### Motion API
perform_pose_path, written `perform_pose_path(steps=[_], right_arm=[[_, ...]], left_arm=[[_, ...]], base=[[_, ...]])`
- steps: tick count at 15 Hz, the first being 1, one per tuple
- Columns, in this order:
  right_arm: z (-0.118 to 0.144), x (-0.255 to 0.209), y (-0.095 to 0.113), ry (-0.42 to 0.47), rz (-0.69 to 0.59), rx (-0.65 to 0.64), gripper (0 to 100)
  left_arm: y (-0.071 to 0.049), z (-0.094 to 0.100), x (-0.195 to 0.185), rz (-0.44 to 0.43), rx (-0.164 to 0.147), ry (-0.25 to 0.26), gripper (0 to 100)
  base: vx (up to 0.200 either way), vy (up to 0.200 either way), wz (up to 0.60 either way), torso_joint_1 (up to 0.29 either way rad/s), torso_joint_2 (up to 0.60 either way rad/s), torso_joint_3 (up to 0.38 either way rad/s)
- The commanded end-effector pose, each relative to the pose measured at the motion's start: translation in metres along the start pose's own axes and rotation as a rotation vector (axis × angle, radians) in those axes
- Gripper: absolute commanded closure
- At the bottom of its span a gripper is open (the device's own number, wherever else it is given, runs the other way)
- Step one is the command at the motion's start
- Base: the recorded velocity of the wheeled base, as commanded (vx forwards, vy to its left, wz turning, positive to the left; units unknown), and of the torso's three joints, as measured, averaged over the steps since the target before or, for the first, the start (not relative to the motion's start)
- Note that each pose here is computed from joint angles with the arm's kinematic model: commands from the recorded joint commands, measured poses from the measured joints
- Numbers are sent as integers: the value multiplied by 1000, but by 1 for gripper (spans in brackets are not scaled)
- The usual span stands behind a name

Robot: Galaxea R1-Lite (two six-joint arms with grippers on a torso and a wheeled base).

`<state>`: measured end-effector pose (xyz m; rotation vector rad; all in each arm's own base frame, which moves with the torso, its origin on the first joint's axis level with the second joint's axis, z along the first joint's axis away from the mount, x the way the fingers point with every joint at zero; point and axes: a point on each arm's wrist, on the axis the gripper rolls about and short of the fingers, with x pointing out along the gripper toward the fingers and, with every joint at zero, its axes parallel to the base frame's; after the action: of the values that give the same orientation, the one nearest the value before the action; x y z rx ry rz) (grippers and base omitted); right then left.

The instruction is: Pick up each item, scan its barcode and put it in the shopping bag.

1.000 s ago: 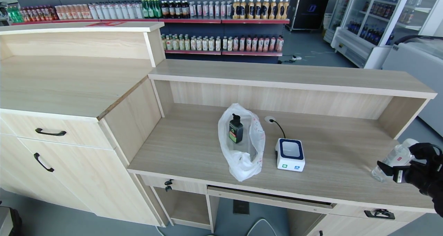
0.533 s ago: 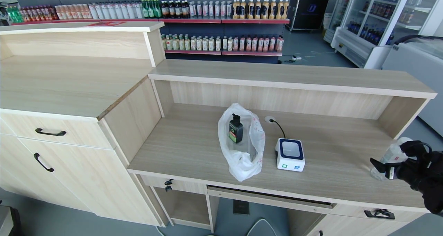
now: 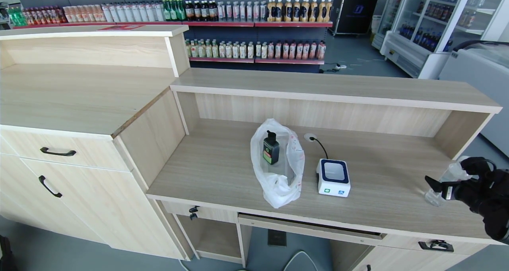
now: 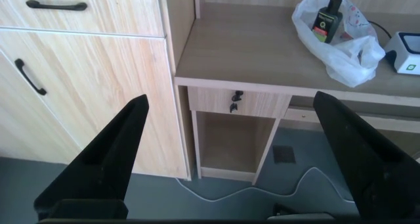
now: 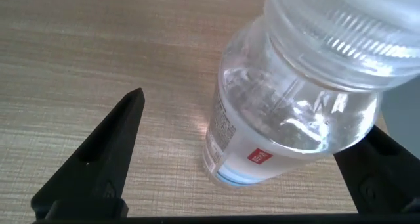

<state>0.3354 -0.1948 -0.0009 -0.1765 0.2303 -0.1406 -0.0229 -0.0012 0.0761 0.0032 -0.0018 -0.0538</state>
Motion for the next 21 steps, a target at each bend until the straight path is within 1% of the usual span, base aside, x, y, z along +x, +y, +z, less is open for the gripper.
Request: perform_pose_path(steps=[1, 3, 6, 10, 13, 14, 18, 21], right_arm=[[0, 2, -1, -6, -1, 0, 0], [-3, 3, -1, 1, 1, 4, 0], [-6, 15, -4, -16, -1, 0, 0], [-3, 33, -8, -25, 7, -1, 0], [-3, 39, -3, -30, 23, 20, 0], [-4, 39, -1, -27, 27, 29, 100], [-4, 42, 2, -34, 33, 30, 100], [0, 44, 2, -56, 34, 24, 100]], left_arm=[[0, 0, 0, 0, 0, 0, 0], [0, 0, 0, -1, 0, 0, 0], [0, 0, 0, 0, 0, 0, 0], [0, 0, 0, 0, 0, 0, 0], [0, 0, 0, 0, 0, 0, 0], [0, 0, 0, 0, 0, 0, 0], [0, 0, 0, 0, 0, 0, 0], [0, 0, 0, 0, 0, 0, 0]], base=[[0, 0, 0, 0, 0, 0], [0, 0, 0, 0, 0, 0], [0, 0, 0, 0, 0, 0], [0, 0, 0, 0, 0, 0], [0, 0, 0, 0, 0, 0], [0, 0, 0, 0, 0, 0], [0, 0, 0, 0, 0, 0], [0, 0, 0, 0, 0, 0]])
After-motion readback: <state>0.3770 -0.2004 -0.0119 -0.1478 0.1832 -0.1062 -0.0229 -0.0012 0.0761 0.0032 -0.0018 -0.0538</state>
